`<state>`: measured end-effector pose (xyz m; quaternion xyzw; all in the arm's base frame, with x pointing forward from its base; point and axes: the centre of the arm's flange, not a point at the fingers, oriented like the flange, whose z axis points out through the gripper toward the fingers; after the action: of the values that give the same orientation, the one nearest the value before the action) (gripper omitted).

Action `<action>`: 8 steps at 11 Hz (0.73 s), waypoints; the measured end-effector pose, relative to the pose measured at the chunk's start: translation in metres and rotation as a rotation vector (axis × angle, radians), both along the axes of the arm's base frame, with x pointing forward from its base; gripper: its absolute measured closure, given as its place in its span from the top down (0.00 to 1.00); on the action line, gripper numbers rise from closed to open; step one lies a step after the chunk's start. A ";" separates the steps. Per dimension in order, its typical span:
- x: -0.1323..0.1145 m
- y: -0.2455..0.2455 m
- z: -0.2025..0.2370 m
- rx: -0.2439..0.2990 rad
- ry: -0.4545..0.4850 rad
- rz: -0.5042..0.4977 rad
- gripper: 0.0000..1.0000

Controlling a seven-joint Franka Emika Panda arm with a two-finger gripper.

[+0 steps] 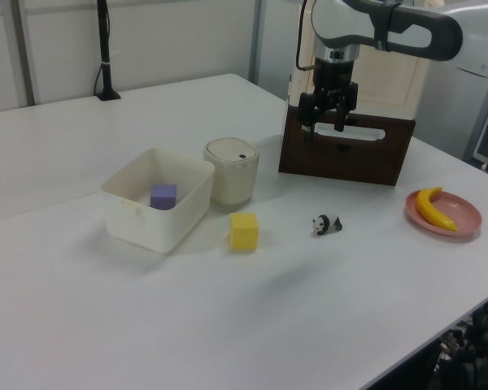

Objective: Slide open the drawer

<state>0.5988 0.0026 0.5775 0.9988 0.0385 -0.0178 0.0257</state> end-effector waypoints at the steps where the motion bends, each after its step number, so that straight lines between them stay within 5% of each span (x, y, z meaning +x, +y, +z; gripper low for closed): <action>1: 0.000 0.000 0.000 0.000 0.000 0.000 1.00; 8: 0.000 -0.005 -0.001 0.002 0.001 -0.008 1.00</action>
<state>0.5988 -0.0025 0.5768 0.9989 0.0345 -0.0185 0.0247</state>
